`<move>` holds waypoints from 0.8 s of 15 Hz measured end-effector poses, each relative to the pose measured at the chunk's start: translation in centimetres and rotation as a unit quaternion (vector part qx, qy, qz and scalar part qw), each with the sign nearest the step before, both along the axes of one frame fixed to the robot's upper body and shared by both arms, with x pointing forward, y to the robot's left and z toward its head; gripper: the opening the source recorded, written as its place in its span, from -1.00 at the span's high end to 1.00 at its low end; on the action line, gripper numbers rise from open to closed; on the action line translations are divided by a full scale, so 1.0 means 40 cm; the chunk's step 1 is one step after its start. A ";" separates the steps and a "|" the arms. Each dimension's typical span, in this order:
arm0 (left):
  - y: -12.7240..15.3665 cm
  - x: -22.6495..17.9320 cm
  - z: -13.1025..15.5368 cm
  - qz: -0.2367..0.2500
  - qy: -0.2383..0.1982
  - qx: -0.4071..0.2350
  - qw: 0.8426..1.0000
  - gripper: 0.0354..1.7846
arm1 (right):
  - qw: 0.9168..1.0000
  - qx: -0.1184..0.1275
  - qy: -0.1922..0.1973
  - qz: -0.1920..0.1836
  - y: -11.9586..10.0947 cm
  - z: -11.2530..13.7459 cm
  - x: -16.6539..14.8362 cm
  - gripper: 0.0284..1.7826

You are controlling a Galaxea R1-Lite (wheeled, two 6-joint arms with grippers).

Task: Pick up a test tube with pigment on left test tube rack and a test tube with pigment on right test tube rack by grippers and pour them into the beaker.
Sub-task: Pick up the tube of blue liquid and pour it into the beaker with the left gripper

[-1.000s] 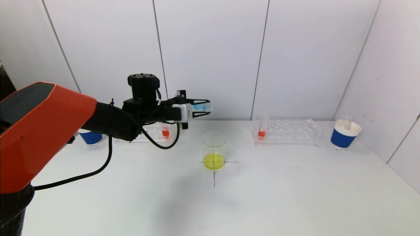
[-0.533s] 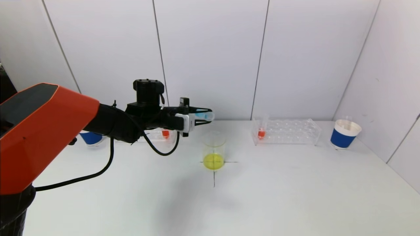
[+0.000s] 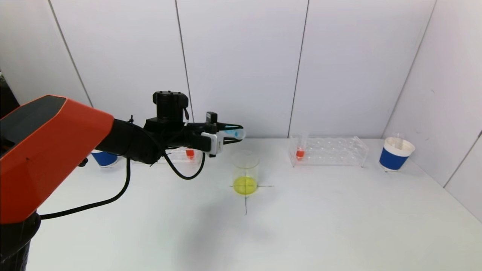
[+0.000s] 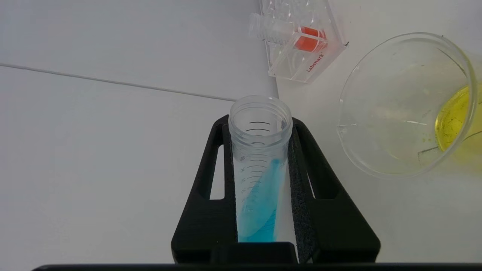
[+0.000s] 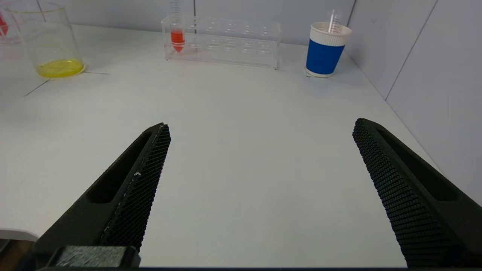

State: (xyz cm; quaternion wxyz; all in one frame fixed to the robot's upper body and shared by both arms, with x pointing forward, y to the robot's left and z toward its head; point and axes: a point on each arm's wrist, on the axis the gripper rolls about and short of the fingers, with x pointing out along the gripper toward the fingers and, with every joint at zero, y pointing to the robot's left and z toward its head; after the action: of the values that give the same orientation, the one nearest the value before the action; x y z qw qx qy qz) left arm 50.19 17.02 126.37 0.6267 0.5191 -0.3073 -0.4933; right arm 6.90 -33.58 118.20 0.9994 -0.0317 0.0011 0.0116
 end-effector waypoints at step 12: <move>0.004 0.001 -0.027 -0.001 -0.032 0.023 0.999 0.56 | 1.000 0.000 0.000 0.000 0.000 0.000 0.000 -0.98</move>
State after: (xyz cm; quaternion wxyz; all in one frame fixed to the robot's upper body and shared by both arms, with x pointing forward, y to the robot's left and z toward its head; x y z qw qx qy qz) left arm 50.24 17.19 125.29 0.6037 0.5485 -0.3166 -0.4843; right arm 6.90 -33.58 118.20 0.9994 -0.0317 0.0013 0.0119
